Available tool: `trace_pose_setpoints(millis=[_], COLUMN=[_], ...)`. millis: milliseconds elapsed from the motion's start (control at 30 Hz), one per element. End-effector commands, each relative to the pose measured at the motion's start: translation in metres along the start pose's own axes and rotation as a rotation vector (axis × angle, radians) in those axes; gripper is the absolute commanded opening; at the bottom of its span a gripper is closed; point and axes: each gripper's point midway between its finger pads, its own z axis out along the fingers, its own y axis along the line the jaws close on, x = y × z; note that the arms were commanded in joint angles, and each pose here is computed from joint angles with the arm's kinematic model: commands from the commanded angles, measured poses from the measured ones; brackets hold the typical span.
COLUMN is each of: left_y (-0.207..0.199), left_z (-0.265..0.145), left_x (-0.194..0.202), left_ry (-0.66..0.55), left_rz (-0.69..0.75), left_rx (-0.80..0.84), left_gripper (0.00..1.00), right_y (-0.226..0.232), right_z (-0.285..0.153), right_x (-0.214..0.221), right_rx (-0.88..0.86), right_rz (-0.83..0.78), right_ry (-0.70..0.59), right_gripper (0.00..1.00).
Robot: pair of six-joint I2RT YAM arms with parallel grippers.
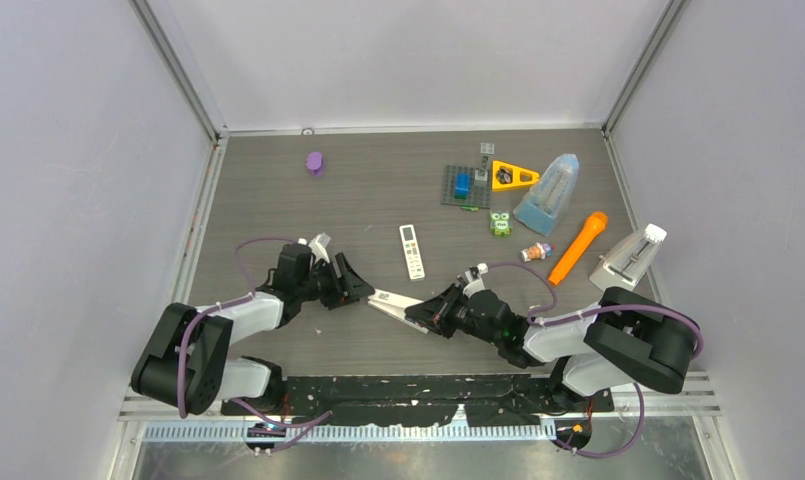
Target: Load the batteries into the remote control
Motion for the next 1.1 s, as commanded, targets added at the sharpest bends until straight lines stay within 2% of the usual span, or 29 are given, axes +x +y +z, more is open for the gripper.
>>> trace_pose_setpoints(millis=[0, 567, 1067], left_y=[0.013, 0.015, 0.036], left_z=[0.003, 0.010, 0.012], left_x=[0.004, 0.016, 0.033], left_ry=[0.007, 0.030, 0.066], left_rz=[0.005, 0.051, 0.104], left_rx=[-0.056, -0.076, -0.199], left_gripper=[0.58, 0.56, 0.53], right_y=[-0.008, -0.057, -0.088], right_z=[-0.001, -0.010, -0.017], right_x=[-0.002, -0.002, 0.001], right_rx=[0.024, 0.227, 0.402], right_rz=[0.022, 0.086, 0.098], right_ry=[-0.027, -0.067, -0.060], right_gripper=[0.06, 0.05, 0.05])
